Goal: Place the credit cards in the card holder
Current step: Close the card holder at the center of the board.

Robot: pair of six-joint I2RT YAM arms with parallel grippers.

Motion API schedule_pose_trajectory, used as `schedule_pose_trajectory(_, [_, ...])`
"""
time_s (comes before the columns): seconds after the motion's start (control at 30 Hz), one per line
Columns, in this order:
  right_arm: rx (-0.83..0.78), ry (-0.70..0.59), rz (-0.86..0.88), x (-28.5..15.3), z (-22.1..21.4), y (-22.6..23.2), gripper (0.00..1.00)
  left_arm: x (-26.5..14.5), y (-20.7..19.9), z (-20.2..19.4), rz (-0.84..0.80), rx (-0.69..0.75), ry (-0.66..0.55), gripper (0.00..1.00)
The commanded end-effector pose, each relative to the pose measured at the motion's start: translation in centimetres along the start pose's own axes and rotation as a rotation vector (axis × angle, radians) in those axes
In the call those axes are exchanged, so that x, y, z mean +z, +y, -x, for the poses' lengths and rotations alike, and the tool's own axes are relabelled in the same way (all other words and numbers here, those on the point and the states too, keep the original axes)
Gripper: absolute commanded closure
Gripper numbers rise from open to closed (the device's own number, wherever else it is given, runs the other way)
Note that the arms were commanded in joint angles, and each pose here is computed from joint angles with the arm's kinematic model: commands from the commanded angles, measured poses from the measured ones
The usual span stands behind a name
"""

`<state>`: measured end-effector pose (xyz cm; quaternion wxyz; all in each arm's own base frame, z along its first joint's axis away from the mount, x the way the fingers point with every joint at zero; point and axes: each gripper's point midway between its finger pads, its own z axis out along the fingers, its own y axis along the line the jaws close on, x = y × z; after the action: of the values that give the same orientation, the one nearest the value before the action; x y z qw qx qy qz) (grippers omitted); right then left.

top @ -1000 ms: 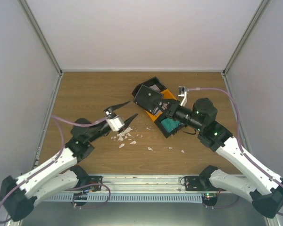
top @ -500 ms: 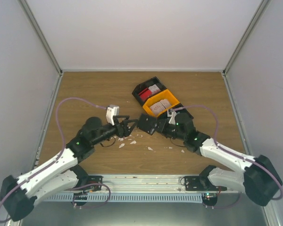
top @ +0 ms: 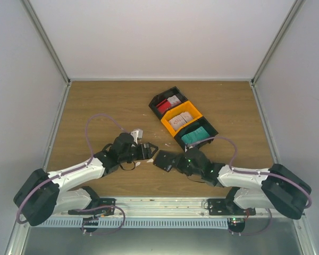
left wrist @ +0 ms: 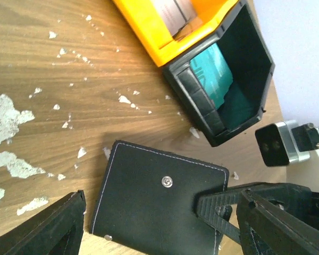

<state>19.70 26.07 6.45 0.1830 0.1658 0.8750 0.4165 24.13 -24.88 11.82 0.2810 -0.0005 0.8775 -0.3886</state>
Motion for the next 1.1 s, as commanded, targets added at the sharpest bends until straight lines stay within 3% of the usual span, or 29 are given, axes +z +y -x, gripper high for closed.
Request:
schedule_pose_trajectory(0.0, [0.056, -0.013, 0.002, 0.6, -0.8, 0.2, 0.86, 0.4, 0.5, -0.1, -0.007, -0.03, -0.011, 0.22])
schedule_pose_trajectory(0.2, [0.034, -0.006, -0.076, -1.3, -1.5, -1.9, 0.37, 0.3, 1.6, -0.9, 0.025, -0.031, 0.0, 0.18])
schedule_pose_trajectory(0.3, [-0.036, -0.058, -0.124, -3.4, -0.4, -2.8, 0.27, 0.3, 1.7, -1.4, 0.022, -0.021, 0.019, 0.16])
schedule_pose_trajectory(0.37, [-0.122, -0.09, -0.138, -4.7, 0.7, -2.4, 0.25, 0.3, 1.9, -1.8, 0.022, -0.021, 0.039, 0.16])
schedule_pose_trajectory(0.53, [-0.422, -0.086, -0.248, -5.7, 3.1, -1.0, 0.32, 0.3, 2.5, -3.7, 0.018, -0.049, 0.099, 0.18])
schedule_pose_trajectory(0.67, [-0.59, 0.028, -0.303, -4.2, 2.5, -1.1, 0.41, 0.0, 3.2, -5.5, 0.02, -0.091, 0.141, 0.29])
schedule_pose_trajectory(0.77, [-0.657, 0.112, -0.294, -2.7, 1.4, -1.2, 0.45, -0.4, 3.5, -6.5, 0.023, -0.114, 0.157, 0.34])
schedule_pose_trajectory(1.07, [-0.664, 0.284, -0.257, -0.5, -1.4, -2.0, 0.78, -0.8, 6.0, -9.0, 0.119, -0.206, 0.186, 0.39])
